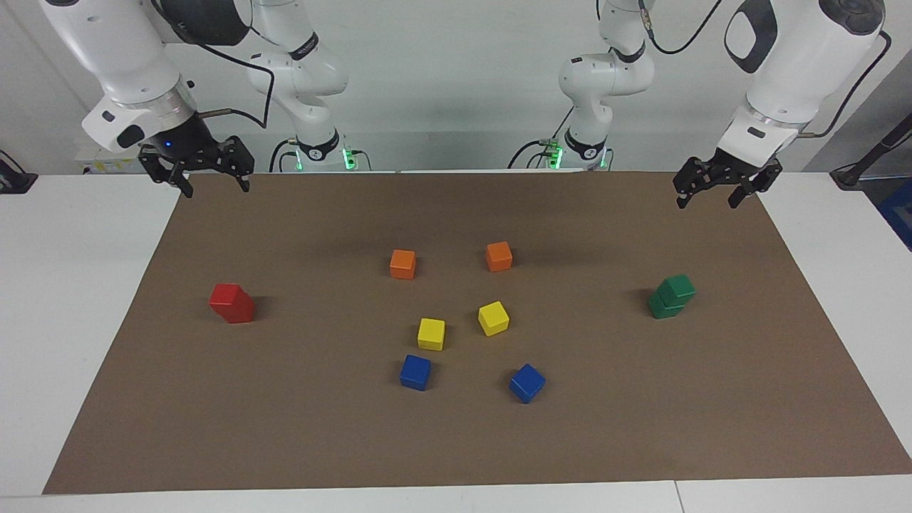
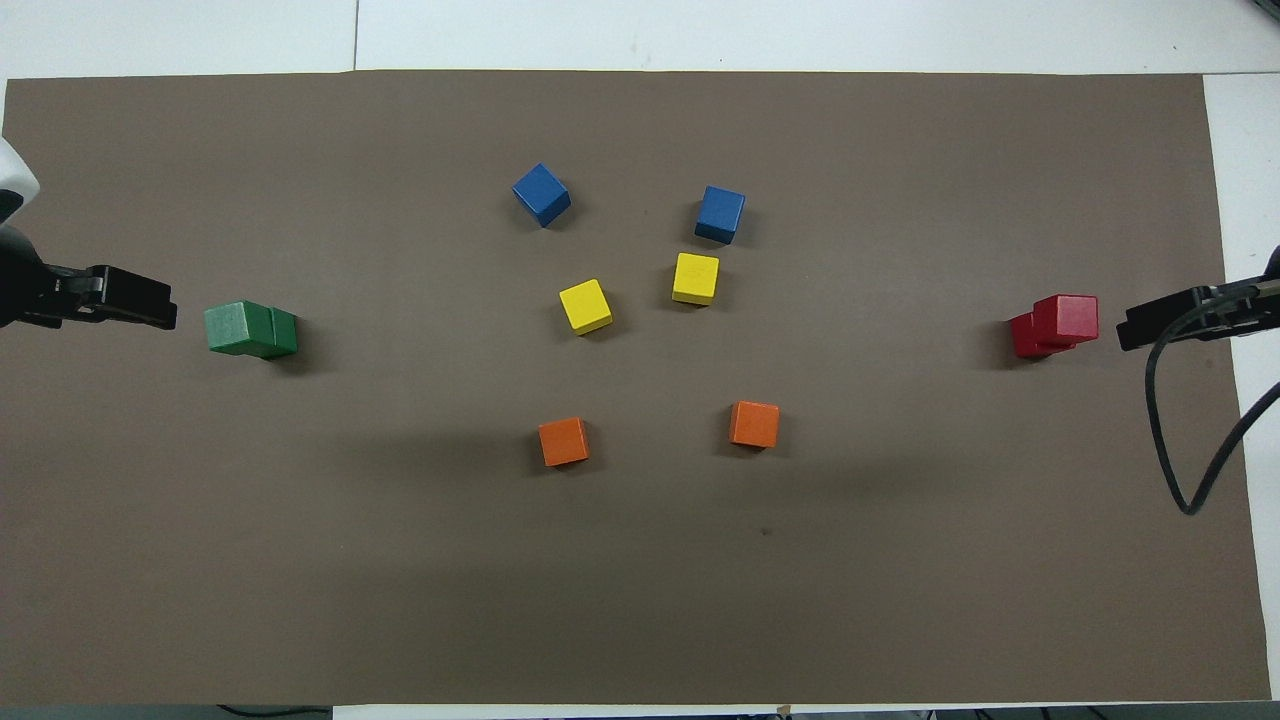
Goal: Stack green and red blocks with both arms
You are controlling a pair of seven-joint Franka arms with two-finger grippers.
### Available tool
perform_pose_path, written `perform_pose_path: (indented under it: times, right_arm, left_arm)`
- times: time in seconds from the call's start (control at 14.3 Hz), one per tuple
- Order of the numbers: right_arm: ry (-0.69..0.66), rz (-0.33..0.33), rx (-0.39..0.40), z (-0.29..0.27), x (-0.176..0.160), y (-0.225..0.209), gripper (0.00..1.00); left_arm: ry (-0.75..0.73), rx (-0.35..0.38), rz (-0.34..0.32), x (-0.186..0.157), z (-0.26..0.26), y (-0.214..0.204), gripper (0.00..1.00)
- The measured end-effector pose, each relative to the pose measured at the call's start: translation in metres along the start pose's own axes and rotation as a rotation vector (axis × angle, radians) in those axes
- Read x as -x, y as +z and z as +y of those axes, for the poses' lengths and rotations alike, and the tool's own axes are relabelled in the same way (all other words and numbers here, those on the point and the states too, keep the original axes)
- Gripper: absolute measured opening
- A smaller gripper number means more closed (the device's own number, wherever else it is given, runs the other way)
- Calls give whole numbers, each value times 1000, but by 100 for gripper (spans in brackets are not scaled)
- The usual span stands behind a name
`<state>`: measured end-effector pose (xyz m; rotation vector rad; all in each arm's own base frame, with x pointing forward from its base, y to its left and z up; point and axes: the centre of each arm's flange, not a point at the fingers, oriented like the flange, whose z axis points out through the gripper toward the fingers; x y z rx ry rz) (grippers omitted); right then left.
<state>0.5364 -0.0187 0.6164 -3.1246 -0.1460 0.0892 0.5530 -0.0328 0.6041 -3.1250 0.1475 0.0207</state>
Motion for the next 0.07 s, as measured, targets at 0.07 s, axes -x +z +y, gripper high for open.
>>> perform_pose_path:
  times: [0.07]
  right_arm:
    - [0, 0, 0, 0, 0, 0, 100]
  left_arm:
    - [1, 0, 1, 0, 1, -1, 100]
